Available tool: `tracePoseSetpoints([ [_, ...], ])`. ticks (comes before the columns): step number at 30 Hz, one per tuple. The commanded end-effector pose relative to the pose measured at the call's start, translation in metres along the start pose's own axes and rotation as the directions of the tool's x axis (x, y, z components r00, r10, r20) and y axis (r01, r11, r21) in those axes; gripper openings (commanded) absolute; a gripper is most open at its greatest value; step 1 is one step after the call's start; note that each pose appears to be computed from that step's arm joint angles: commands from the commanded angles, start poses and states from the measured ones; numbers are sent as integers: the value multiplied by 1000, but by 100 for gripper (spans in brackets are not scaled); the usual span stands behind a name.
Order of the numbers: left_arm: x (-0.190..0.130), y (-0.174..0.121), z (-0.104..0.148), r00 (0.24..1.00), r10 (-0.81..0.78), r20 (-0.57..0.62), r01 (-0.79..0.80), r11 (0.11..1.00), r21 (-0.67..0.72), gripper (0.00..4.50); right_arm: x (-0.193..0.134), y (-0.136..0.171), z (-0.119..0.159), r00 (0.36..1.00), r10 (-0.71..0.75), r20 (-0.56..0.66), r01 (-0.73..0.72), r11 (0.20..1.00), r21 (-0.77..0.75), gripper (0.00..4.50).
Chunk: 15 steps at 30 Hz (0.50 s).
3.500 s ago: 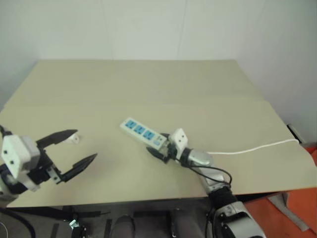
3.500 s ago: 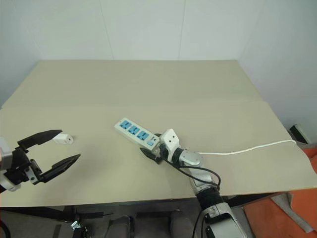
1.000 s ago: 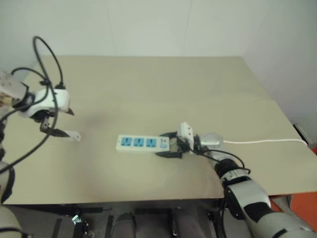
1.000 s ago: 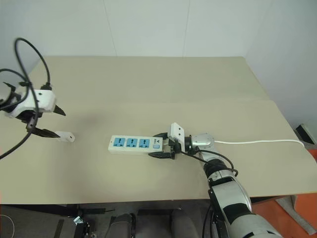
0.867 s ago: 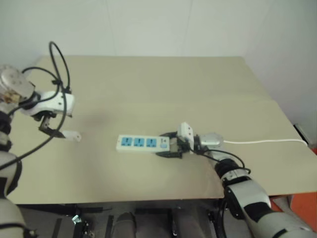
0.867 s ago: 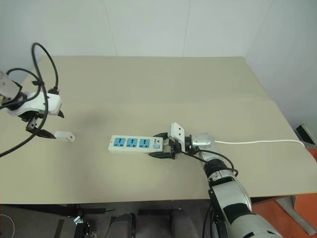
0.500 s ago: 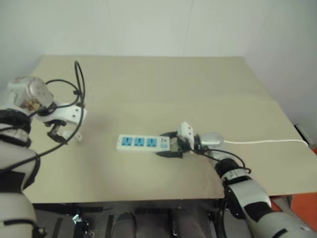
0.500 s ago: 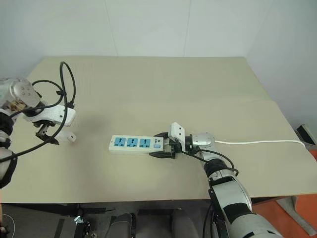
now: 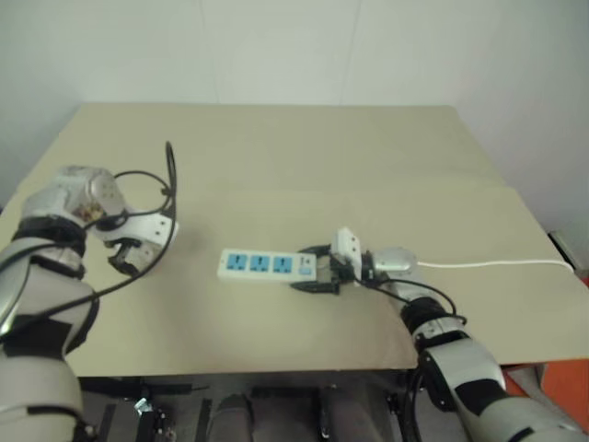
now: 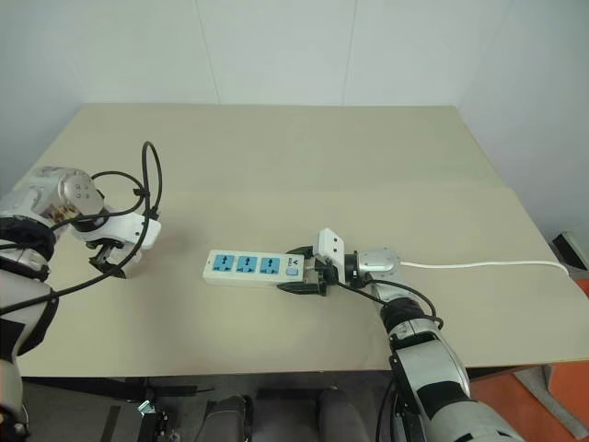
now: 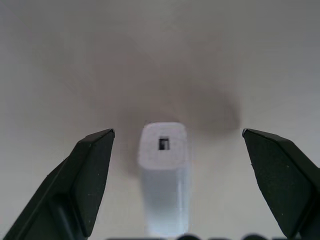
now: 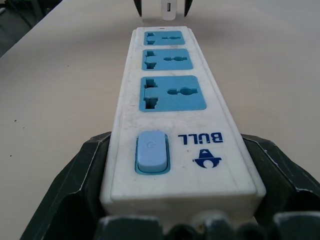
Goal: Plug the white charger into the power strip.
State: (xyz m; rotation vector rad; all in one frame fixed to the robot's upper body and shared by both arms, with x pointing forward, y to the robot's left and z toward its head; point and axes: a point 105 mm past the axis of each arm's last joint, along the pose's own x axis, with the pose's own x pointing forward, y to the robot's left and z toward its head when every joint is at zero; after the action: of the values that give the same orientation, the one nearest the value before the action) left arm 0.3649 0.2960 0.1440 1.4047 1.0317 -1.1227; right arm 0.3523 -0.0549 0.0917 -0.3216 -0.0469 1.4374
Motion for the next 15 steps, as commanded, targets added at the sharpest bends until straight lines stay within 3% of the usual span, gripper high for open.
tracePoseSetpoints([
  [1,0,-1,-5,1000,7,-11,-8,1000,-16,323,-7,-5,1,999,-31,-9,31,1000,-6,341],
  [8,1,-2,-5,1000,0,-11,0,1000,-18,104,-8,-5,1,999,-36,-15,36,999,-4,341],
  [13,-13,9,0,998,65,16,-65,998,-16,103,-7,-6,1,999,-36,-18,36,999,-5,341],
  [15,-29,23,12,986,142,86,-142,990,-10,103,-7,-5,0,999,-30,-20,30,1000,-7,341],
])
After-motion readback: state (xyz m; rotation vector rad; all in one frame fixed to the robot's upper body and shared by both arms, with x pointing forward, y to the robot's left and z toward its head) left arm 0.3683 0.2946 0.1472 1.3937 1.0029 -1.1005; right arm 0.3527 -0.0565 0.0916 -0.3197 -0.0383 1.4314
